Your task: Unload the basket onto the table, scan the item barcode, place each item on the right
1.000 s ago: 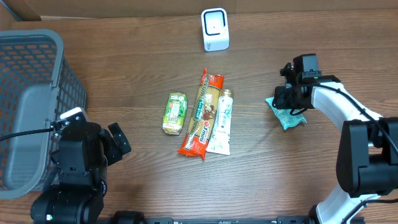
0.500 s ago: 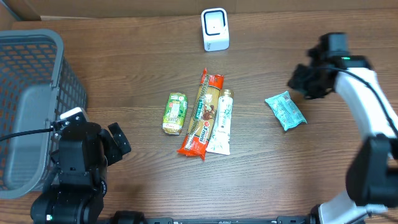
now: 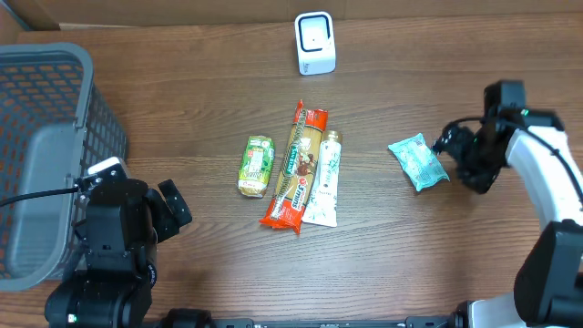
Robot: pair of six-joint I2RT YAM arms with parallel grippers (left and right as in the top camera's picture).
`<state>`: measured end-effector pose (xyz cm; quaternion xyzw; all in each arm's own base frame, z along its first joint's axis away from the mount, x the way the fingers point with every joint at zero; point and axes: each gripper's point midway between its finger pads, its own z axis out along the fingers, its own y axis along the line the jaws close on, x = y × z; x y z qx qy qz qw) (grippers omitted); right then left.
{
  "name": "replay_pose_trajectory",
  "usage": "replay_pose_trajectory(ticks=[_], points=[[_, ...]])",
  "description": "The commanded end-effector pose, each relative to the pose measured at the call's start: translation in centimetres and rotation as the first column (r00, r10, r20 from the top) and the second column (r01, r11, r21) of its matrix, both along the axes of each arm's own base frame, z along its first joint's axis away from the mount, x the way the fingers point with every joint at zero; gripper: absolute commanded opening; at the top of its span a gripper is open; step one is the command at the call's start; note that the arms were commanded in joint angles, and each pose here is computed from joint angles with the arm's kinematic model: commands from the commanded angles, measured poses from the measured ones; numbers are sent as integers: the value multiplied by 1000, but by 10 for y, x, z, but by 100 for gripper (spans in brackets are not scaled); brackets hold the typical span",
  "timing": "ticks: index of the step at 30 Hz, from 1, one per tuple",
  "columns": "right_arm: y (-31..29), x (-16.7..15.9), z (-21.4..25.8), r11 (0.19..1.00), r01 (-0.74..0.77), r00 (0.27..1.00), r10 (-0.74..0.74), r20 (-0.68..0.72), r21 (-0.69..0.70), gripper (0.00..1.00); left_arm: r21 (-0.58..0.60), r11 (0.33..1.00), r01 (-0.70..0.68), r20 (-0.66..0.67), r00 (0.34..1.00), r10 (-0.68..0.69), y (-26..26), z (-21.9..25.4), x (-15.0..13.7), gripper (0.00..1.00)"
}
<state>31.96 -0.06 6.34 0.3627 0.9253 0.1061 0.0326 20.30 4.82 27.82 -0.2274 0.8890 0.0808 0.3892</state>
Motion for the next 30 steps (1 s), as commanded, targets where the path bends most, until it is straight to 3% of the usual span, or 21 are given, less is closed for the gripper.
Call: replay_pose_trajectory(ticks=[1,5,14,17,23,26,30], points=[[1,-13,-25,999,43,998,-43,-36,-1,84,-5,1000,-25,8,1000,26,3,0,-1,100],[1,-12,-43,999,42,999,-42,6,-3,78,-5,1000,-25,8,1000,26,3,0,-1,99],[1,9,-67,1000,6,986,-4,168,-13,47,-5,1000,-25,8,1000,26,3,0,-1,100],[6,27,-61,998,-63,965,61,256,-2,18,-5,1000,-25,8,1000,26,3,0,-1,99],[24,65,-36,952,-301,829,286,480,-49,14,-5,1000,-25,8,1000,26,3,0,-1,100],[24,71,-31,920,-373,773,379,509,-119,13,-5,1000,-25,8,1000,26,3,0,-1,99],[23,72,-29,909,-393,763,405,504,-135,16,-5,1000,-25,8,1000,26,3,0,-1,99]])
